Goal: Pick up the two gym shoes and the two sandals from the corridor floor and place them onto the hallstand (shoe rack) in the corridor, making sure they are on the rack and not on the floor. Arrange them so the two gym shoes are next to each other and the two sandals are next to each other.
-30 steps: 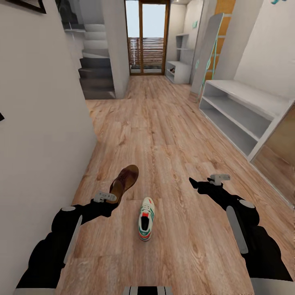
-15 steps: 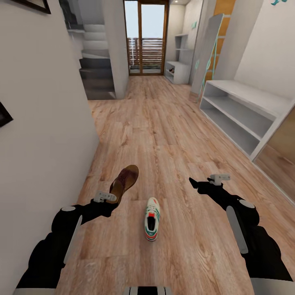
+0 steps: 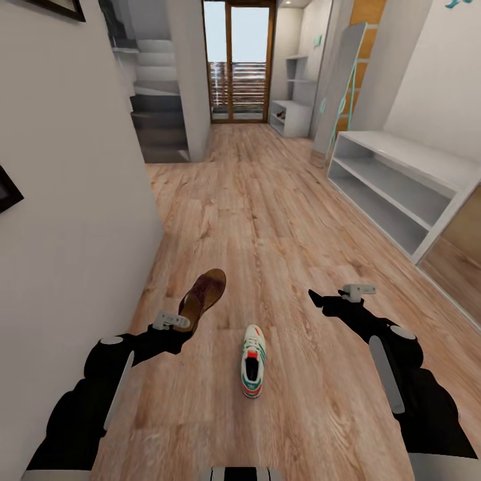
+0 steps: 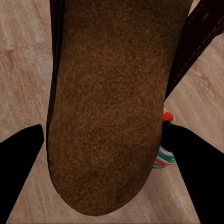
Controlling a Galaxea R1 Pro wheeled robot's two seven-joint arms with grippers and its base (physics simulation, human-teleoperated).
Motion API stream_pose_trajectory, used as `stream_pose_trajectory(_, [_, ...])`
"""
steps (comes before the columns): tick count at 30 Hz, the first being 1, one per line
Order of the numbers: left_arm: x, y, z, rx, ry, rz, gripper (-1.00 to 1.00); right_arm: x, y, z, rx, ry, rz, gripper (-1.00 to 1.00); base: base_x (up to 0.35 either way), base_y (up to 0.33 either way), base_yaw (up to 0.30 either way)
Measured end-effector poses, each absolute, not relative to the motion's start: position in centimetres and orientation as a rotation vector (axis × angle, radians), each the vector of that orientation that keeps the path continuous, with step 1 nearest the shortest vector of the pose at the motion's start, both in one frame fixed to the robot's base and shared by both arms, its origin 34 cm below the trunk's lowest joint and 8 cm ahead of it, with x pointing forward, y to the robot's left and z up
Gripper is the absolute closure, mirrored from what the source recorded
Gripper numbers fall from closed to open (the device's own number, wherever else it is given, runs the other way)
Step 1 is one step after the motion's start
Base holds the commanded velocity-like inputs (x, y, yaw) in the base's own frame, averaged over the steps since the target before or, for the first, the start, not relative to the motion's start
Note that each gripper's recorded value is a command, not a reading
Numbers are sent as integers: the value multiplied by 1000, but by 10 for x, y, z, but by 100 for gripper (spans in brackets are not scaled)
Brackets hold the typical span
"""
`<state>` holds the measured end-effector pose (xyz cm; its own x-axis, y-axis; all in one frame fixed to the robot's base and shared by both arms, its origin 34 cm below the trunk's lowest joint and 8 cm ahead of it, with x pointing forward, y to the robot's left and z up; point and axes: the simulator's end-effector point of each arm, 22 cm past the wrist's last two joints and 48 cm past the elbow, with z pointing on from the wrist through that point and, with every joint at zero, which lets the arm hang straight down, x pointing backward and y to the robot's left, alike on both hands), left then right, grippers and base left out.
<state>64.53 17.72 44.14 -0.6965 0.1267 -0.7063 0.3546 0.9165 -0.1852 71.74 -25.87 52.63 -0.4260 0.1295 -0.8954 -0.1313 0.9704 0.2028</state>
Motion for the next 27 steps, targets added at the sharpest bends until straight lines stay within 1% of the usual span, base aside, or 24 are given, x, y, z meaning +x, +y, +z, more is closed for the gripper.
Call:
stream_pose_trajectory(26, [645,177,441,341,2333,-401,100,718,-259,526,0,1990,287,-100,9,9,0])
stream_pose_trajectory(27, [644,169,445,343,2320,-432,100,717,-263,528,-5,1991,278,-100,0,0,0])
